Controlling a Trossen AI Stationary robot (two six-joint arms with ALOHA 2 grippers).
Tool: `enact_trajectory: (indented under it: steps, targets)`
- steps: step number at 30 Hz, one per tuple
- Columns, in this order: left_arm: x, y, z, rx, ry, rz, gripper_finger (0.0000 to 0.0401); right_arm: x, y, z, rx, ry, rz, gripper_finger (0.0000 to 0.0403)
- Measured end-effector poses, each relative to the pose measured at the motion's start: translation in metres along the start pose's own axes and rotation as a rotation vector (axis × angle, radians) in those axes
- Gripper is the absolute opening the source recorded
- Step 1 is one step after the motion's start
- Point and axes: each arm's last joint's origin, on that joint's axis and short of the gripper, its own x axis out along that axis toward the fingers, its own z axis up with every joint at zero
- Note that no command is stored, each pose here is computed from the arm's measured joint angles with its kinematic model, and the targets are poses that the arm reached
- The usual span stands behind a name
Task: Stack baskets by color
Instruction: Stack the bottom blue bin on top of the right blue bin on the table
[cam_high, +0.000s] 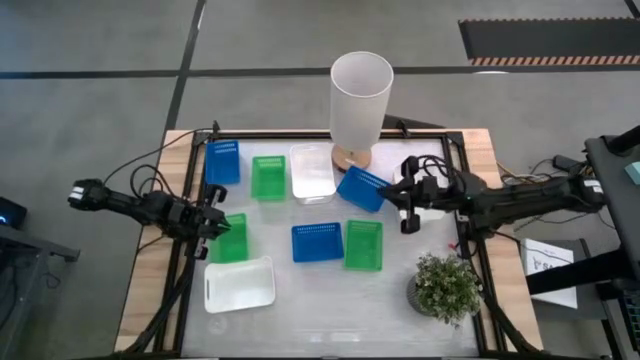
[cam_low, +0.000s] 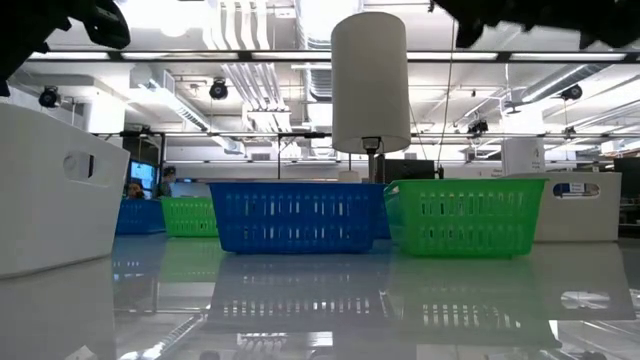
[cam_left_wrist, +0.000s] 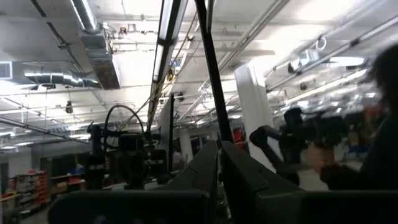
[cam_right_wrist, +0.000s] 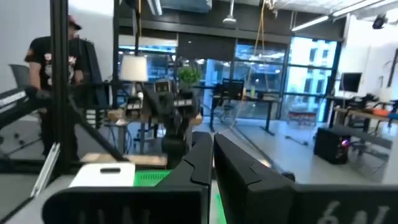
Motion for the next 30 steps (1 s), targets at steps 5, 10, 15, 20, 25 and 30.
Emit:
enact_trajectory:
  steps: [5,10,15,20,25,30]
  targets:
    - [0.0,0.001,0.01,-0.016,-0.103,0.009,0.0006,0.02,0.013,0.0,-0.023,0.167,0.003,0.0009]
    - [-0.001,0.001,0.011,-0.021,-0.113,0.005,0.0006,0.039,0.021,0.003,-0.024,0.198,0.029,0.0009]
    - [0.001,0.0,0.003,-0.12,-0.041,-0.004,0.0006,0.055,0.026,0.0,-0.014,0.297,0.048,0.0009]
    - [0.004,0.002,0.007,-0.137,-0.067,0.028,0.0006,0.073,0.028,0.002,-0.019,0.352,0.054,0.0009]
    - [0.004,0.001,0.002,-0.281,-0.042,0.025,0.0006,0.089,0.032,-0.005,-0.05,0.448,0.069,0.0009]
    - [0.005,0.001,-0.003,-0.288,-0.01,0.025,0.0006,0.108,0.036,-0.017,-0.086,0.524,0.087,0.0009]
